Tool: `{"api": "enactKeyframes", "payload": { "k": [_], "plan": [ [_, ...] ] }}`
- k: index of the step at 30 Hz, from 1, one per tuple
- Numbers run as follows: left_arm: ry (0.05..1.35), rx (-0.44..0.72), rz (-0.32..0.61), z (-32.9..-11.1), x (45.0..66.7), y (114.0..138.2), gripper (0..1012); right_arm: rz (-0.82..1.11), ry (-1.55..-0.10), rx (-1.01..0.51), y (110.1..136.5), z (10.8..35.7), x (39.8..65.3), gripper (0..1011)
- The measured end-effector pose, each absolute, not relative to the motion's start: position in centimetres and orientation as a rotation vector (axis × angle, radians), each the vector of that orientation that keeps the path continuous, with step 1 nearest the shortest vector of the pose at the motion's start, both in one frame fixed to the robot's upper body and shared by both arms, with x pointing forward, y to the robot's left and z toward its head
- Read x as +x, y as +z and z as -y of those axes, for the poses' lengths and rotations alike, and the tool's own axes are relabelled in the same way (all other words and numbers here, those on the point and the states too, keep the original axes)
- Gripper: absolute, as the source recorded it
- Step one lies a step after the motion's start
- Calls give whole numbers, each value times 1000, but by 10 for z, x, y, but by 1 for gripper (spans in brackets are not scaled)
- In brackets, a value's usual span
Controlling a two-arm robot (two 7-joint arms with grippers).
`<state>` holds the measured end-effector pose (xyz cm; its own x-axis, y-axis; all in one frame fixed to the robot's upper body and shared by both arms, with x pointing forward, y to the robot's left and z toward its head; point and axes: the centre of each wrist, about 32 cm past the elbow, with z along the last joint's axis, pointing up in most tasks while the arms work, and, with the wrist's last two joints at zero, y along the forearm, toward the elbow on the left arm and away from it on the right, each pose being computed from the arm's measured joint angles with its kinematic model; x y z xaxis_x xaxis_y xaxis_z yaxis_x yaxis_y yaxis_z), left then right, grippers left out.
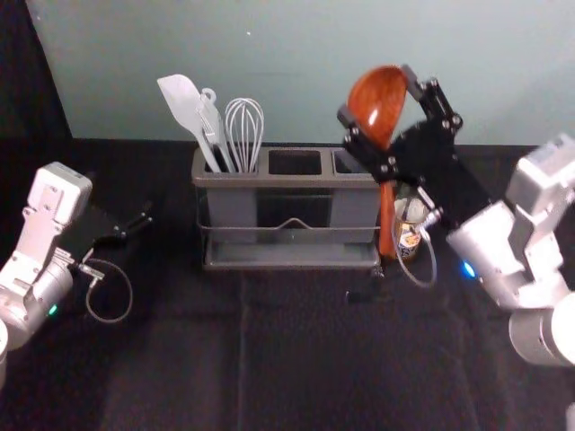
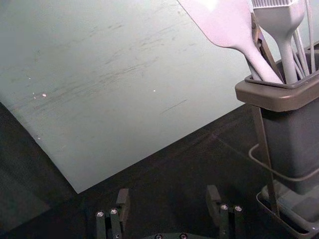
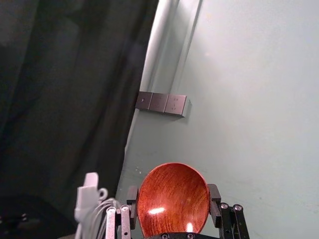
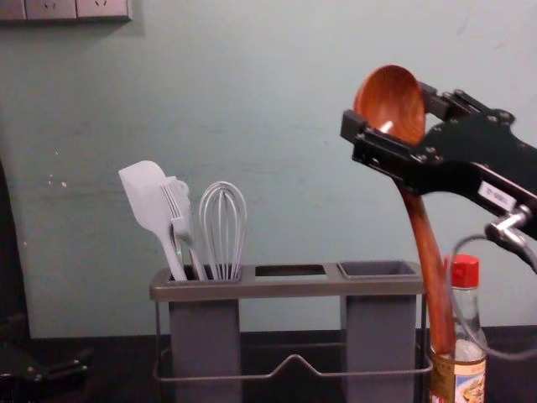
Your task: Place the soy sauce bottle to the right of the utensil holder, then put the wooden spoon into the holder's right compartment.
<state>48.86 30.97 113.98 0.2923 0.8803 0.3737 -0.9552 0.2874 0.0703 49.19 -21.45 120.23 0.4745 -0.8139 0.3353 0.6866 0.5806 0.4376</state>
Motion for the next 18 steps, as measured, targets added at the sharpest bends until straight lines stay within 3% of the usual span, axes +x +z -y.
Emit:
{"api": "enactKeyframes", "payload": {
  "k": [18],
  "plan": [
    [1248, 304, 285, -310, 489, 1140, 1005, 644, -934, 328, 1229, 204, 546, 838]
  ]
}}
